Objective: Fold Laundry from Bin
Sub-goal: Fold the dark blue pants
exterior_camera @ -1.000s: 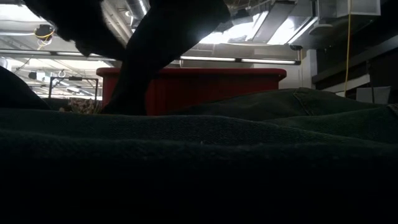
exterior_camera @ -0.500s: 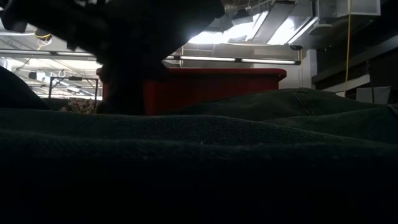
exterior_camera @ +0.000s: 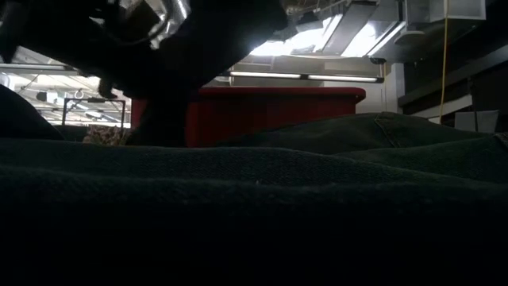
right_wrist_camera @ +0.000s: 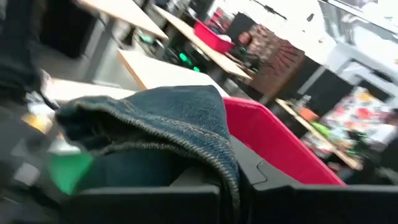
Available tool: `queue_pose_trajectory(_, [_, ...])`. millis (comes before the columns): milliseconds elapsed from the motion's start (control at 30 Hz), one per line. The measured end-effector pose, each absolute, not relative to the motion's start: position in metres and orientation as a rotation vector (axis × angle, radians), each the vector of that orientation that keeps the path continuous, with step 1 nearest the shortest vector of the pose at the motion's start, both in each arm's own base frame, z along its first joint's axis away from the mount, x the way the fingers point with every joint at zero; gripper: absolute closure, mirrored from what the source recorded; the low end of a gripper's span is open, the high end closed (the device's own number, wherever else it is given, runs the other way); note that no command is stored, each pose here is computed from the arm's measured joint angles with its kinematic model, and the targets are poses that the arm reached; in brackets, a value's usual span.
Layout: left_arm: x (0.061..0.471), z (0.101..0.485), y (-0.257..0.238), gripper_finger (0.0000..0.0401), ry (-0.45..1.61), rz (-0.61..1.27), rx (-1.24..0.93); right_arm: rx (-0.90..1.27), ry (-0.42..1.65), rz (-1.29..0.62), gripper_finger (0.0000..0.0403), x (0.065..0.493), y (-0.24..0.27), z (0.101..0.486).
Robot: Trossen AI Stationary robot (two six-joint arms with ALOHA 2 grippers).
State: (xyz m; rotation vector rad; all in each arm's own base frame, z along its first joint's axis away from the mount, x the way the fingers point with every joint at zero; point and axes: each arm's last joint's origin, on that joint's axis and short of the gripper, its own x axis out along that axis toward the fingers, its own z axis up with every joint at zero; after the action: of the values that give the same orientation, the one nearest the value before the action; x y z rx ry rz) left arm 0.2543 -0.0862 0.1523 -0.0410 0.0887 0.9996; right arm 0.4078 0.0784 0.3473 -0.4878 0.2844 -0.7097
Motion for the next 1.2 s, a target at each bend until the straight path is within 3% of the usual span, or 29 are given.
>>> queue_pose_trajectory(167, [0.245,0.154,-0.098,0.0401,0.064,1.079,0.106,-0.438,0.354,-0.763,0.04,0.393,0.074,0.349])
queue_pose_trajectory(467, [0.248,0.162,-0.086,0.0401,0.134,1.113,0.202,-0.373,0.434,-0.618,0.04,0.387,0.075,0.34])
queue_pose_trajectory(767, [0.252,0.158,-0.105,0.0401,0.22,0.692,-0.089,-0.273,0.312,-0.567,0.04,0.396,0.064,0.351])
queue_pose_trajectory(967, [0.257,0.159,-0.101,0.0401,0.206,0.645,-0.215,-0.14,0.161,-0.363,0.04,0.404,0.061,0.364])
queue_pose_trajectory(1200, [0.263,0.166,-0.101,0.0401,0.166,0.581,-0.279,-0.018,0.094,-0.293,0.04,0.405,0.064,0.369])
